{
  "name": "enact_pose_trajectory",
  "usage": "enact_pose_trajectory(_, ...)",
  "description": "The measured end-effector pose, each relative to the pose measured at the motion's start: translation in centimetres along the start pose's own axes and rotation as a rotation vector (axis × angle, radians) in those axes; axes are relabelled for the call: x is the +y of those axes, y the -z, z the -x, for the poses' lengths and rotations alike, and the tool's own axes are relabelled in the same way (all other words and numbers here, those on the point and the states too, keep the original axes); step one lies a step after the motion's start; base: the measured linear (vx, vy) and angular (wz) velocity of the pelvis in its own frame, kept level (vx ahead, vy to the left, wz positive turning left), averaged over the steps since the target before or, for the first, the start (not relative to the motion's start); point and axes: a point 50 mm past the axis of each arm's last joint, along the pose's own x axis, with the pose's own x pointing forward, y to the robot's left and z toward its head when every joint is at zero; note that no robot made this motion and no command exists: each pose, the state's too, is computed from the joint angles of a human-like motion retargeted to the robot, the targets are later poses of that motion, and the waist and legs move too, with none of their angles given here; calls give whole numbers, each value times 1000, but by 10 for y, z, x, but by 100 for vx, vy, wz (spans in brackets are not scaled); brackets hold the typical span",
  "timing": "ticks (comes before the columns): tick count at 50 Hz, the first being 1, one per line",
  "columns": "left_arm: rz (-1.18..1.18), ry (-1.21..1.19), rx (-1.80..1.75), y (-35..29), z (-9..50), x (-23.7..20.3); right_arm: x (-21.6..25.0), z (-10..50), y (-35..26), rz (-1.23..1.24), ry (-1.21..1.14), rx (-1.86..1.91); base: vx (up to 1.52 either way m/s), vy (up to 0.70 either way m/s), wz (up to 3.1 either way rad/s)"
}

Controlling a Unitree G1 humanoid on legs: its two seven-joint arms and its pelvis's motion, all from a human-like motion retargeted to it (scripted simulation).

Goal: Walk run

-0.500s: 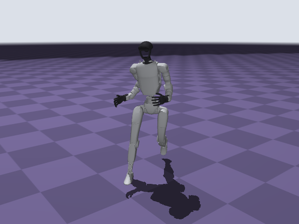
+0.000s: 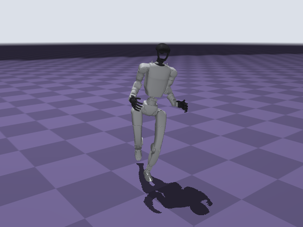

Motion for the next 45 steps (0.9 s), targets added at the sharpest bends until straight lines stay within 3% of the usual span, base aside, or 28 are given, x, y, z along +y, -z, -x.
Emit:
enact_pose_trajectory(5,113,29,-208,-41,-44,-30,2,41,39,-344,-10,172,162,18,141)
enact_pose_trajectory(11,99,96,-207,-45,-39,-27,-33,79,34,-181,210,197,154,-5,264)
enact_pose_trajectory(15,6,168,-184,-41,-25,-8,-38,55,17,-61,274,95,149,-52,69)
enact_pose_trajectory(19,-118,144,-34,-9,25,10,-29,19,4,-95,229,-21,183,-64,83)
enact_pose_trajectory(23,82,162,221,29,72,-24,-29,-27,-15,-200,183,-183,121,0,31)
enact_pose_trajectory(28,114,107,304,36,97,-16,-31,-51,-53,-141,92,-364,113,1,51)
enact_pose_trajectory(36,70,13,151,18,52,-13,-19,-61,-71,66,-114,-349,122,-44,116)
enact_pose_trajectory(40,72,-27,54,7,23,-21,-8,-36,-27,80,-134,-154,184,-23,123)
enact_pose_trajectory(45,367,-60,-132,-30,-35,-53,11,-11,11,-172,-110,-8,107,36,109)
